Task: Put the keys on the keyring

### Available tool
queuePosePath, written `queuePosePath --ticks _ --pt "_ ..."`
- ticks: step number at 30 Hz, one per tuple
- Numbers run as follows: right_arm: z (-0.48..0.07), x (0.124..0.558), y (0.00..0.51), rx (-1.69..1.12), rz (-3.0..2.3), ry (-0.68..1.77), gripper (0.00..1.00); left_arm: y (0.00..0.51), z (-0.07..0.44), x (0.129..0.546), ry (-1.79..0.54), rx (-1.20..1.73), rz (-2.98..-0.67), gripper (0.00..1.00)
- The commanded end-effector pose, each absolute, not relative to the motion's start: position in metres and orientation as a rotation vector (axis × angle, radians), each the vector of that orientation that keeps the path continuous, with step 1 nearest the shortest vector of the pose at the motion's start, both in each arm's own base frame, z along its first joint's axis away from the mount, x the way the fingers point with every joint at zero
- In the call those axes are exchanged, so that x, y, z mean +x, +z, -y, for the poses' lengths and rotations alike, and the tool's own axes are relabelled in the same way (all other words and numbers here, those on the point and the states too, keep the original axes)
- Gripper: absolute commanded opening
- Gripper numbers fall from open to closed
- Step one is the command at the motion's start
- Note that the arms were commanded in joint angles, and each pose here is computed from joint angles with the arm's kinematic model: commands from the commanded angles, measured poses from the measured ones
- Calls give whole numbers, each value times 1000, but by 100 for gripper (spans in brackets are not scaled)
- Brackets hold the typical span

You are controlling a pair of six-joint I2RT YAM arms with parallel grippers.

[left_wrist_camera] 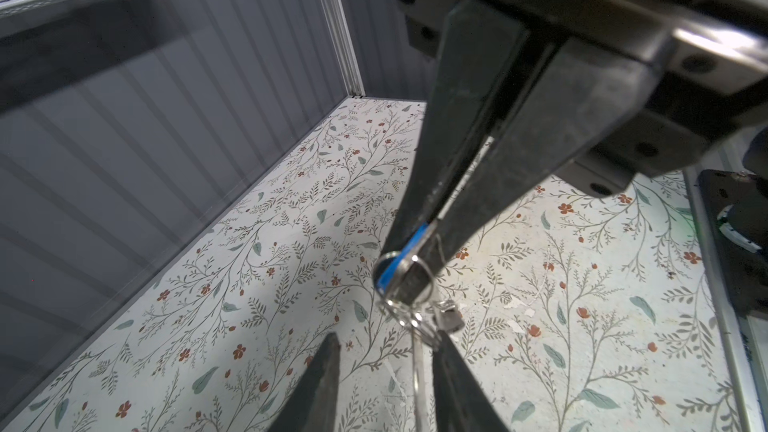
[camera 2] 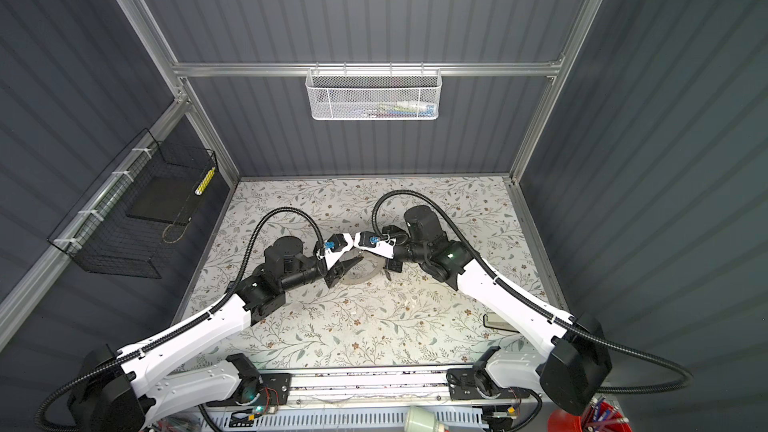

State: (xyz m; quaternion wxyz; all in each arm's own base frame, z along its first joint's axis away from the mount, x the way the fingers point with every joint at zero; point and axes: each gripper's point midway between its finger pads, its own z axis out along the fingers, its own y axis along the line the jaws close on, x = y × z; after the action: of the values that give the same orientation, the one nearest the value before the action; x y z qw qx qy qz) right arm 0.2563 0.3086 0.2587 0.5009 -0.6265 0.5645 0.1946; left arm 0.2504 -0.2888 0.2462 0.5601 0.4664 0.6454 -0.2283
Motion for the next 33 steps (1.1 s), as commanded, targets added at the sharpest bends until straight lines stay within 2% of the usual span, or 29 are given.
queuePosePath --ticks 1,11,18,26,33 --pt "-307 261 261 -1513 -1381 443 5 248 279 263 -471 1029 -1555 37" --pt "-313 278 247 -1529 -1497 423 6 237 244 287 -385 931 -1670 38" --pt "-316 286 241 -1520 -1549 419 7 235 241 285 -402 957 -1673 39" --pt "-320 291 249 -1434 -1666 493 7 239 273 247 -652 1156 -1527 41" --pt "-323 284 256 -1400 -1684 544 7 241 282 250 -706 1142 -1496 41"
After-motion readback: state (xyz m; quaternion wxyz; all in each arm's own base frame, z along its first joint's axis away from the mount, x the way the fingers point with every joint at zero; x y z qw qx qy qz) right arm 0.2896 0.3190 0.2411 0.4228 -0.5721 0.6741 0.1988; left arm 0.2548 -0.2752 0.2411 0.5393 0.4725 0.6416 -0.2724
